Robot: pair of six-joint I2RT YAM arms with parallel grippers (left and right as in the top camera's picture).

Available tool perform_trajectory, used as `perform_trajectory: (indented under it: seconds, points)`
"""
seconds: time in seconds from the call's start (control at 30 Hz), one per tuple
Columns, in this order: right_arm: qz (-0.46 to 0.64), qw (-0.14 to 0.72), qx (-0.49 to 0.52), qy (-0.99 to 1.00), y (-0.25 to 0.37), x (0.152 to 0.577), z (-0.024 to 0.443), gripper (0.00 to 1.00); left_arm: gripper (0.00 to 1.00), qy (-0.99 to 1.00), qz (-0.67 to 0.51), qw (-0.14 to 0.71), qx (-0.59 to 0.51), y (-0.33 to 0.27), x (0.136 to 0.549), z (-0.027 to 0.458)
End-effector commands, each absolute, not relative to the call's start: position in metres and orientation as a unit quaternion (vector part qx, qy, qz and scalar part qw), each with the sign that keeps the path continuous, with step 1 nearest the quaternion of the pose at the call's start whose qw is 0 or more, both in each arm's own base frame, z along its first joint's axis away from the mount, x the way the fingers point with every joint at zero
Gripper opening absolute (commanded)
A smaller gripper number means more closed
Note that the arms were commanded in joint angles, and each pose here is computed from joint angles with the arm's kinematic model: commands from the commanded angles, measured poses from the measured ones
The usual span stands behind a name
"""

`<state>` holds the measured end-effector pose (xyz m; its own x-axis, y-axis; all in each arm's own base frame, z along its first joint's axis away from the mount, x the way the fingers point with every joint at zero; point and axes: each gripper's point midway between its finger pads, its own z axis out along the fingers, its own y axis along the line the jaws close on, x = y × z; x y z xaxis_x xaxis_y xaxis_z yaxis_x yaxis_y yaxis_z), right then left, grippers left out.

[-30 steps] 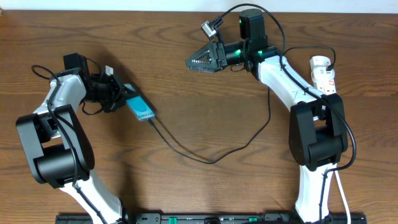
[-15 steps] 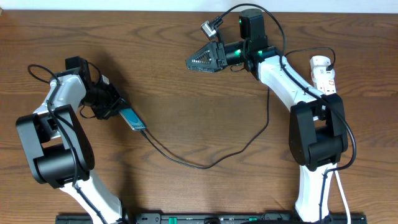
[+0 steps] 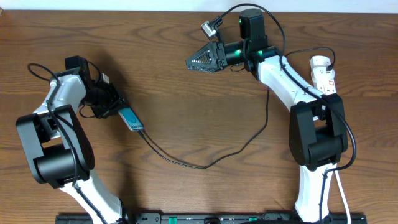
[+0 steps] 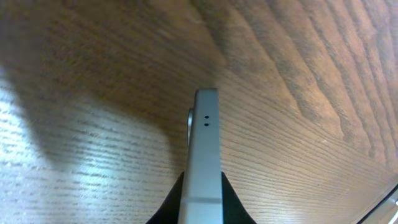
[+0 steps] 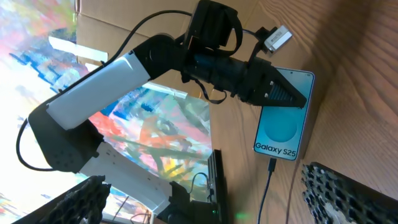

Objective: Plug charger to phone and switch on socket
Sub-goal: 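Lower the plugged phone with the left gripper toward the table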

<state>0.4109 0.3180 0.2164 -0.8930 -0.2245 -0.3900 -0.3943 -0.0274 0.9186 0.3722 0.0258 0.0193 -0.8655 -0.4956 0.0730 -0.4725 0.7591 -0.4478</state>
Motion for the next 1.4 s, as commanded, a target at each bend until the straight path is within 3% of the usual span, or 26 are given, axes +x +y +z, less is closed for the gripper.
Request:
perform_trajectory:
  seconds: [0.0, 1.03, 1.37]
  points:
    - [0.685, 0.069, -0.238, 0.685, 0.317, 0.410, 0.223, 0.99, 0.07, 0.938, -0.268, 0.034, -0.219, 0.015, 0.377, 0.022]
    - [0.685, 0.069, -0.238, 0.685, 0.317, 0.410, 0.223, 0.99, 0.07, 0.939, -0.278, 0.027, -0.201, 0.012, 0.377, 0.008]
    - [0.685, 0.069, -0.238, 0.685, 0.317, 0.410, 0.223, 0.99, 0.13, 0.939, -0.278, 0.023, -0.202, 0.011, 0.376, 0.008]
